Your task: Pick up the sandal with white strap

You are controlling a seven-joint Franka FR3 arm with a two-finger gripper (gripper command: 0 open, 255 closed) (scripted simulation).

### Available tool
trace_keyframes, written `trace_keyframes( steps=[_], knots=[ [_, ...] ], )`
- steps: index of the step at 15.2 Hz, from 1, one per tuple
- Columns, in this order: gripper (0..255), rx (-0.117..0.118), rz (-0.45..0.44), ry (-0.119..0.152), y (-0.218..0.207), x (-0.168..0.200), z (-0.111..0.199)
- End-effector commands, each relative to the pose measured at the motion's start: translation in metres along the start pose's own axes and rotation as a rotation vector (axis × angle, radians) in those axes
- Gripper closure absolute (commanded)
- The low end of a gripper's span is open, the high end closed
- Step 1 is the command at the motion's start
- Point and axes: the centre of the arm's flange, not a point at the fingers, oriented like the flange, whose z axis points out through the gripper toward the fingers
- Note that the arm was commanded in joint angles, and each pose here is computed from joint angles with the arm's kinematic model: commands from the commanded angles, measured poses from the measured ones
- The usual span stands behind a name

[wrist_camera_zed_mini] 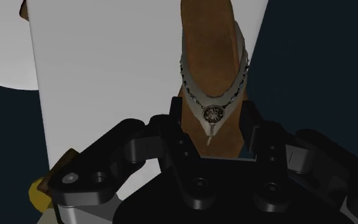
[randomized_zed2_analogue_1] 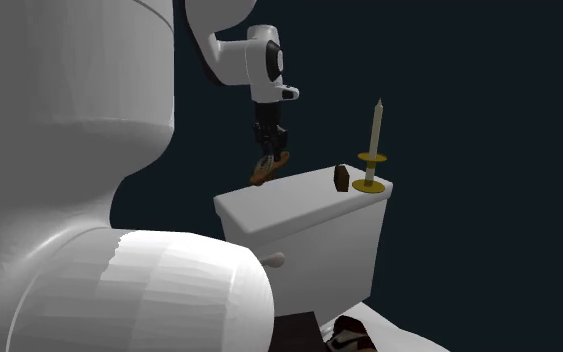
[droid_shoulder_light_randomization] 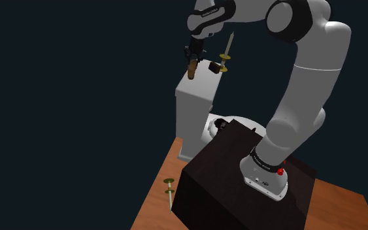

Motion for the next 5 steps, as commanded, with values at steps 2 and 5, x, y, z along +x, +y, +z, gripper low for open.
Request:
trace_keyframes(
  steps=[2,5],
  knots=[
    [255,0.000,0.000,0.000,0.001,0.001,-0.017],
    [255,0.000,0.000,0.000,0.001,0.002,-0.023]
  ],
)
